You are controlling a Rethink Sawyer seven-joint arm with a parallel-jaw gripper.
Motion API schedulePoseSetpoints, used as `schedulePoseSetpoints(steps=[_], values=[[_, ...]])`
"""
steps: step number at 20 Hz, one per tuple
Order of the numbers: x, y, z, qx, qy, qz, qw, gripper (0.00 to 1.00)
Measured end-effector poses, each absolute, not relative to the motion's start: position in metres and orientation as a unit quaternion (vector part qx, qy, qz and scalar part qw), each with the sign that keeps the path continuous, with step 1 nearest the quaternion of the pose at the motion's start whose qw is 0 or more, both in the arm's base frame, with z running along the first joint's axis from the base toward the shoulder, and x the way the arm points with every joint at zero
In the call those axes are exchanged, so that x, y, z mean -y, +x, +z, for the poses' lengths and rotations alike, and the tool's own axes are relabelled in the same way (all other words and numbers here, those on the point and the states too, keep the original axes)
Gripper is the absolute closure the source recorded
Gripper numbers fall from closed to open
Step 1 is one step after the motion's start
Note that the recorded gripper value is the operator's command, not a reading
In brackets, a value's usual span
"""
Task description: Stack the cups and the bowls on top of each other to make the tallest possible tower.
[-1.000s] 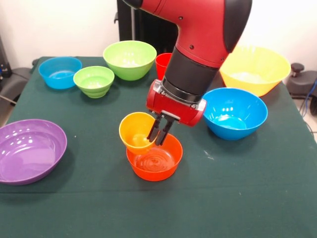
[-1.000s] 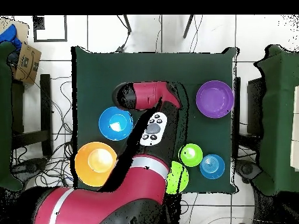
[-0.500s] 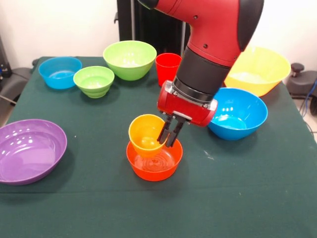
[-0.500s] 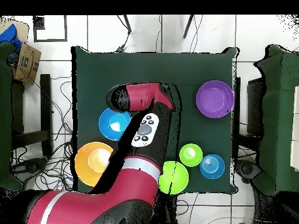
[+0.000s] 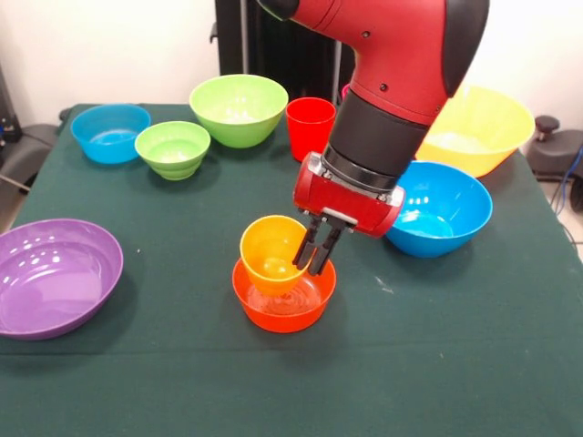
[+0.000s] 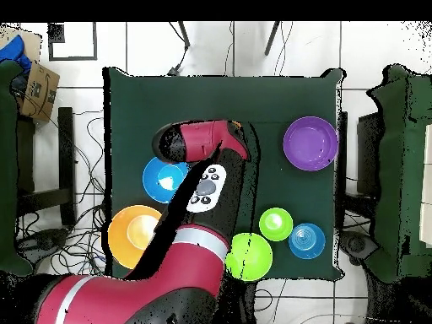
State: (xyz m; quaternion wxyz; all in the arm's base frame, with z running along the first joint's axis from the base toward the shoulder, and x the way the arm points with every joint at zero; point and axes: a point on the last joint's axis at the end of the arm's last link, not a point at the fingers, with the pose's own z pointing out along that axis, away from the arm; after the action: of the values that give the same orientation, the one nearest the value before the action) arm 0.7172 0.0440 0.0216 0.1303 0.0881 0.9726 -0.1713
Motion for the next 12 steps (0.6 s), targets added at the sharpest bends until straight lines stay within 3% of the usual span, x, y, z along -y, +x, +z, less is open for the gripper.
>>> schedulePoseSetpoints(steps=[12], values=[[-0.0355, 0.7144, 0.0116, -0.97, 0.087, -0.175, 0.145, 1.0]])
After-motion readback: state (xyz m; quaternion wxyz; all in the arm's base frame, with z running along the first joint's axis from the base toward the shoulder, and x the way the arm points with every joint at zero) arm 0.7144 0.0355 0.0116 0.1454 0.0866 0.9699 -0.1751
